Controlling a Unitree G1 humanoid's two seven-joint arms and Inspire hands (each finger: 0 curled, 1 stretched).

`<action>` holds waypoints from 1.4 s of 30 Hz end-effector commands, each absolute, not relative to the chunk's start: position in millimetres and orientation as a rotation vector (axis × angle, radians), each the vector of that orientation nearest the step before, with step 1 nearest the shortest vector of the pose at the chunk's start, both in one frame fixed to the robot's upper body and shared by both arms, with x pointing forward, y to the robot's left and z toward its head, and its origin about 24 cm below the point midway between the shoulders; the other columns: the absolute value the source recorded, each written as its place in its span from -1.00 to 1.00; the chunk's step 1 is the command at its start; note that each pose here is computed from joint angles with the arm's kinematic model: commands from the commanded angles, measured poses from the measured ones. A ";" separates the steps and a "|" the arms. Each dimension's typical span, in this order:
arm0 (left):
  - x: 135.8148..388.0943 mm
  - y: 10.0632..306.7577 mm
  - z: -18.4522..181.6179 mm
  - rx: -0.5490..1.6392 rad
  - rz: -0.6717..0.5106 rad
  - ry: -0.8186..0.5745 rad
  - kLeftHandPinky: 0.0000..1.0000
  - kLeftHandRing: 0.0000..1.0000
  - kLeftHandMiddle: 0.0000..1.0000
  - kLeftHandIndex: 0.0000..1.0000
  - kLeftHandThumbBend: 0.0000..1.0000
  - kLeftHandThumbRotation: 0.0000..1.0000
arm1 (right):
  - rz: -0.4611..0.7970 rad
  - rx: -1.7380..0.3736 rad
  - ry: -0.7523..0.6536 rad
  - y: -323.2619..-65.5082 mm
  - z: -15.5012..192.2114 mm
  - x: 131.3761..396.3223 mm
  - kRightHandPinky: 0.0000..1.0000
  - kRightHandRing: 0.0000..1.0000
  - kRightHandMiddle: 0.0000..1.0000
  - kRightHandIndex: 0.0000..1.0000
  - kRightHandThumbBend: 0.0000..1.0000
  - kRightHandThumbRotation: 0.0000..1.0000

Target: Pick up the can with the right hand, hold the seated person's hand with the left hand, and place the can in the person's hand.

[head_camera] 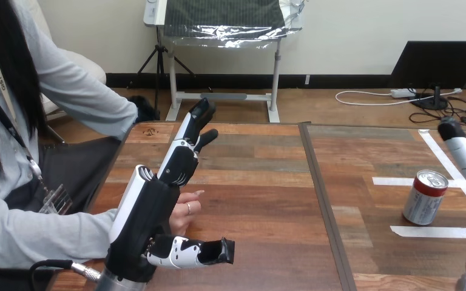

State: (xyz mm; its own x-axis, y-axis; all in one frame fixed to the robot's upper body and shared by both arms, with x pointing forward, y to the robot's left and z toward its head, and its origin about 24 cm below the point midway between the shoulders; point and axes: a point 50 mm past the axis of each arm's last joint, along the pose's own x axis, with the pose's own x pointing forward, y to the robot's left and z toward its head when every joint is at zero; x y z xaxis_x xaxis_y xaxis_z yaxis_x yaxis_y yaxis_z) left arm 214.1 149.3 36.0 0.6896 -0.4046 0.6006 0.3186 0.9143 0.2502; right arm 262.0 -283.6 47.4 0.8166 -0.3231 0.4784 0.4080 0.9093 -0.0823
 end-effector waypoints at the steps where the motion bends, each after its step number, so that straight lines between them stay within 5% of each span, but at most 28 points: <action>1: 225.7 150.5 54.3 0.144 -0.403 -0.794 0.92 1.00 1.00 1.00 1.00 0.28 | -0.398 -0.157 -0.521 -288.5 68.7 282.7 0.79 0.83 0.77 0.86 1.00 0.11; 42: 222.3 153.0 57.6 0.124 -0.406 -0.805 1.00 1.00 1.00 1.00 1.00 0.25 | -0.468 -0.143 -0.097 -306.4 29.9 296.5 0.87 0.82 0.77 0.85 1.00 0.12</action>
